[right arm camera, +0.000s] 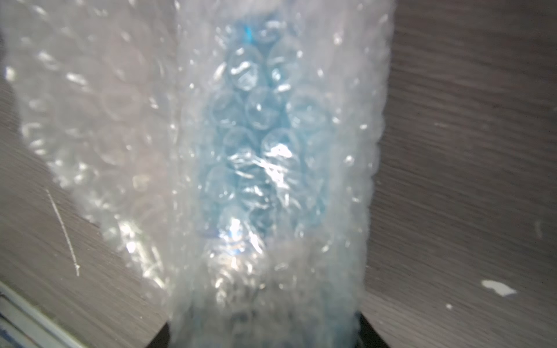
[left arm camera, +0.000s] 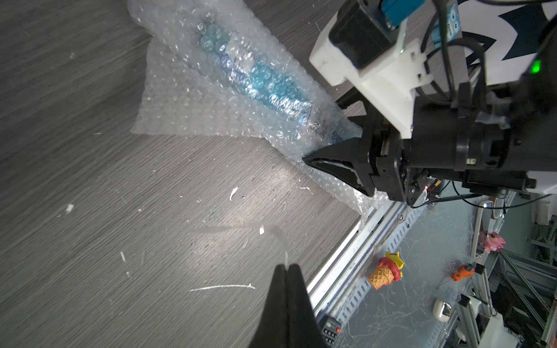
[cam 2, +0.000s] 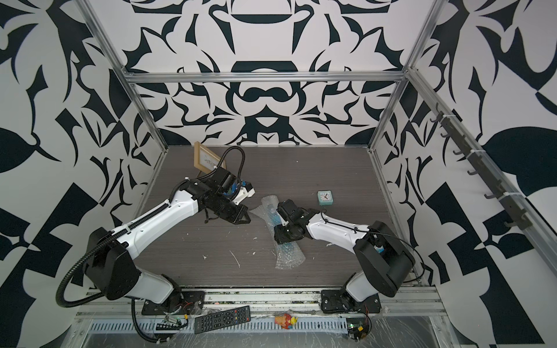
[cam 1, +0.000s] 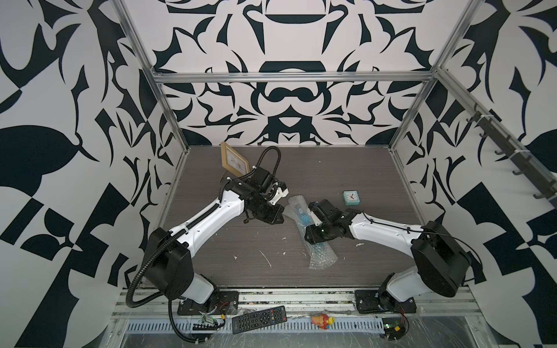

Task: Wrap wine bottles in bubble wrap
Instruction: Adjust the bubble wrap at the center of the board.

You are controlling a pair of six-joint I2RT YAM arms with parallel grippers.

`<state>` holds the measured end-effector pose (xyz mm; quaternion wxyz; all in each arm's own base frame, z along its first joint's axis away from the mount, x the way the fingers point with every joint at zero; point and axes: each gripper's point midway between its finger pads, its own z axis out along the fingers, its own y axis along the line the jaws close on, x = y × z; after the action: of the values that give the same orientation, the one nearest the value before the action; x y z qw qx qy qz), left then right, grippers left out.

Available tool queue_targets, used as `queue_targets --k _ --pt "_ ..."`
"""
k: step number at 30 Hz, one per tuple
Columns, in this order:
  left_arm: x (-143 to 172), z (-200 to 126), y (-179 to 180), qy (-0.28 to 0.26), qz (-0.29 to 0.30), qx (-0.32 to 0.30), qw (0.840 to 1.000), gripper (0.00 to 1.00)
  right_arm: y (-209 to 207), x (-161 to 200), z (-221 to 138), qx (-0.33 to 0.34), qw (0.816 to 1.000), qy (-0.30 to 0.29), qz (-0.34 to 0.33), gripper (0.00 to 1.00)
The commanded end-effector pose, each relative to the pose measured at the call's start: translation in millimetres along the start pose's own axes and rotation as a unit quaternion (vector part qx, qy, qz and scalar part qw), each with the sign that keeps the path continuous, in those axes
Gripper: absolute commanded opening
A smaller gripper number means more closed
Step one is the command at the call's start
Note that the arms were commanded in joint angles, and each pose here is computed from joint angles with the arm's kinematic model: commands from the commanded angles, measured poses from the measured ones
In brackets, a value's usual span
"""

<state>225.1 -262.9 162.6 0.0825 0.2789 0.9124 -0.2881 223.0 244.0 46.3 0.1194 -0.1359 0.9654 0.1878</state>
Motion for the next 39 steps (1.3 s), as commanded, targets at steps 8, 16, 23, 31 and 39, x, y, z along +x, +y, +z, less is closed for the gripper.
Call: queue_targets --k 8,16,23,31,39 --pt "0 -18 1 -0.008 0.006 -0.031 0.999 0.00 58 -41 -29 -0.144 0.985 -0.093 0.019 0.25" --pt "2 -14 3 0.001 0.003 -0.031 1.000 0.00 27 -31 3 -0.096 0.988 -0.106 0.049 0.38" --pt "-1 -16 2 0.002 0.007 -0.031 0.999 0.00 4 -27 2 -0.034 0.992 -0.106 0.060 0.59" --pt "-2 -13 1 0.005 0.007 -0.028 1.000 0.00 -9 -33 -21 0.021 0.991 -0.119 0.049 0.89" --pt "1 -13 2 0.006 0.002 -0.025 1.000 0.00 -2 -32 -21 0.008 0.993 -0.108 0.041 0.57"
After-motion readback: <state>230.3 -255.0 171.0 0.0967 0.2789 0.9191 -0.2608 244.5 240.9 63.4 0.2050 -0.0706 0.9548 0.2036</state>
